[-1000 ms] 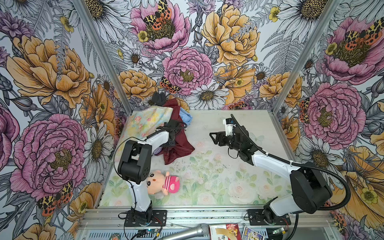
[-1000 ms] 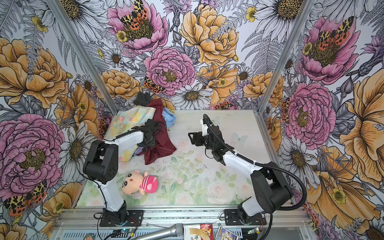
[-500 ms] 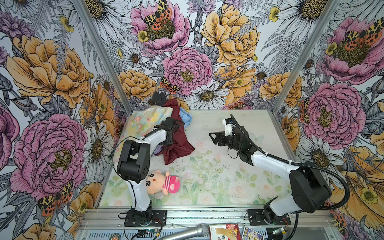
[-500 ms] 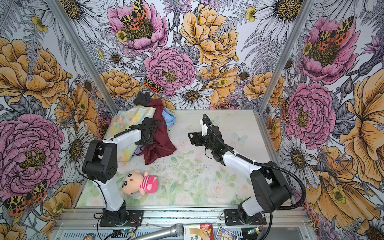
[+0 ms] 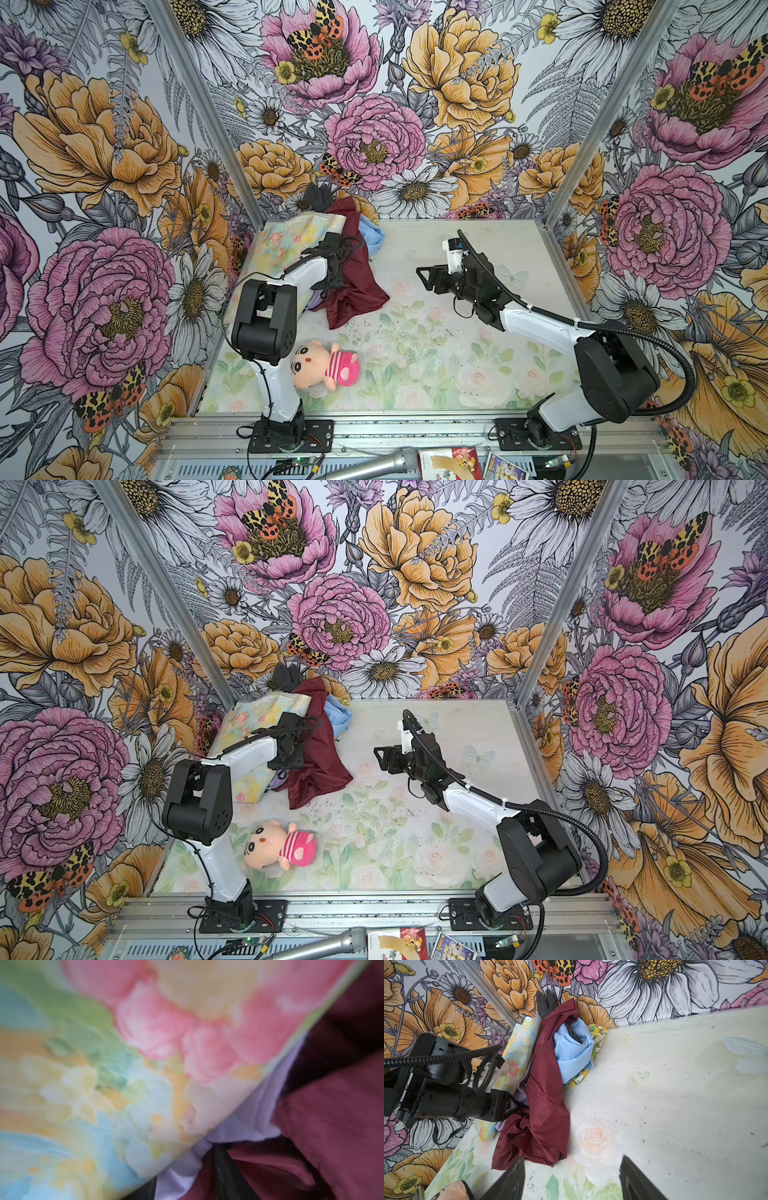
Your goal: Pick out a specific cloth from the pile
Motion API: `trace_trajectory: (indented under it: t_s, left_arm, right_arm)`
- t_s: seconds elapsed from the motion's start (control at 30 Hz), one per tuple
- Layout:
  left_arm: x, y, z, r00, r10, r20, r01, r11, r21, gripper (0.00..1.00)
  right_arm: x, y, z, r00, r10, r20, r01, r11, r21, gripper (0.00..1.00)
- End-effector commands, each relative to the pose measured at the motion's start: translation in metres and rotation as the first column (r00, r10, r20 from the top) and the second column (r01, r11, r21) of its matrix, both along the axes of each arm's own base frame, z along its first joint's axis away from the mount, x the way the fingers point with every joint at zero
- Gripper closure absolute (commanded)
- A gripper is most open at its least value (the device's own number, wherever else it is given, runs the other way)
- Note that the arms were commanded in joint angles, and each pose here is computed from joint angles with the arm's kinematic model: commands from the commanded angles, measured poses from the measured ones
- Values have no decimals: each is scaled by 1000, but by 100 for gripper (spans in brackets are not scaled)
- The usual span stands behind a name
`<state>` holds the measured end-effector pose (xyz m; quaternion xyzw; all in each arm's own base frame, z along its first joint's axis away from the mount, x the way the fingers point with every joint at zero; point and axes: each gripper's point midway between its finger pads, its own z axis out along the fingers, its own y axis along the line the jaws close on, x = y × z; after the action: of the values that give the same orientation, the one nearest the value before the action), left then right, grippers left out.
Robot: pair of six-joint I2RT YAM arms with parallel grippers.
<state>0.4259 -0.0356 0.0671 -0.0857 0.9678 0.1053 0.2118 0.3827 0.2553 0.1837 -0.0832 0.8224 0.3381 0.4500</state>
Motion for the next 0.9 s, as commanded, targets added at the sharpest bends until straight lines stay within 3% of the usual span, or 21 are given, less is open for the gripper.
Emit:
trace_trajectory:
  t_s: [0.0, 0.23, 0.53, 0.87]
  left_arm:
    - [13, -13, 21, 997, 22, 76, -13, 994, -107, 55]
    - [16, -14, 22, 996, 36, 85, -28, 995, -93, 56]
    - [24, 0, 27, 992, 79, 101, -69, 993, -98, 76]
    - [26, -2, 17, 994, 74, 81, -67, 994, -88, 78]
  right_arm:
    - [1, 7, 3, 1000, 18, 26, -18, 1000, 0, 27]
    - [0, 7, -3, 1000, 20, 20, -20, 1000, -3, 27]
    - [0, 5, -3, 999, 20, 31, -19, 1000, -16, 27]
    - [1, 5, -7, 999, 23, 30, -22, 999, -24, 27]
